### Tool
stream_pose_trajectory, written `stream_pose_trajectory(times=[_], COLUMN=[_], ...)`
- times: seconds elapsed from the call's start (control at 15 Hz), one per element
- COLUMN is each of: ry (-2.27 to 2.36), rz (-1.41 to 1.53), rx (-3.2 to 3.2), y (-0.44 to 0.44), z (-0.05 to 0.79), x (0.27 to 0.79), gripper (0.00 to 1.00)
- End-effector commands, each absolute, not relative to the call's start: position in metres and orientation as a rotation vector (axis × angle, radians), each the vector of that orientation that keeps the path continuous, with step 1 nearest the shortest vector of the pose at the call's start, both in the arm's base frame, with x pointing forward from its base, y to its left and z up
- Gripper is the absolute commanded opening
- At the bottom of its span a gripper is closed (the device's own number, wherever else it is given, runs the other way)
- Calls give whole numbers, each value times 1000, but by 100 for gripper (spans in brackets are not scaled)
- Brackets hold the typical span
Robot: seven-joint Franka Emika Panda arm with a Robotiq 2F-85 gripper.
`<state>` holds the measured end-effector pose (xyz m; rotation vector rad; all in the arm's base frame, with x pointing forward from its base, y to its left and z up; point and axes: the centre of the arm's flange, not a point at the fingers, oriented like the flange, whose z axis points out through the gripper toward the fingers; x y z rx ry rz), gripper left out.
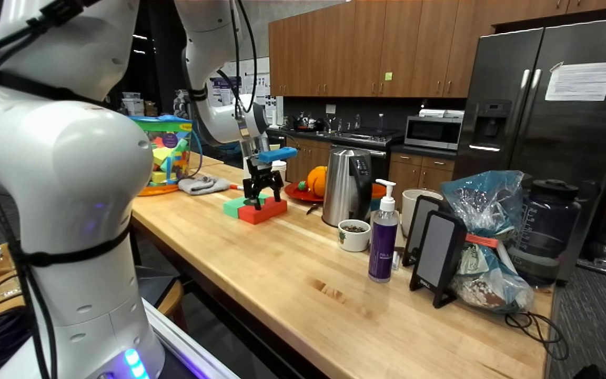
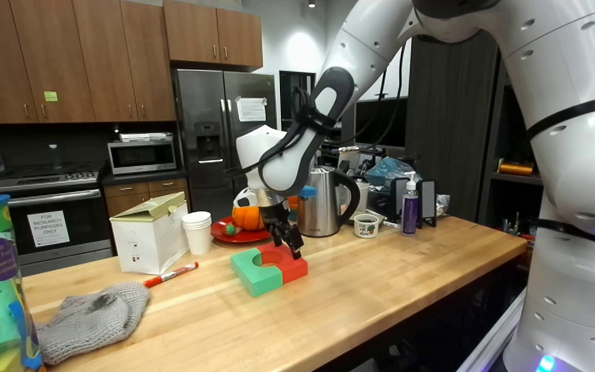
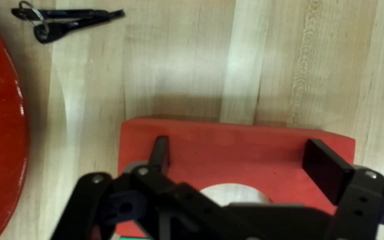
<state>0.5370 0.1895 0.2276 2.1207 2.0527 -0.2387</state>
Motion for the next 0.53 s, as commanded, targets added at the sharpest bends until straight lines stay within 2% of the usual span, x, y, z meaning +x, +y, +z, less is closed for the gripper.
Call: stream_pose_trajectory(times=[0.0,0.47], ry=[2094,2073], rz=[-232,-205], rx=[2131,2115], y=[212,219], z=[187,197], x=[541,532], gripper=[100,100])
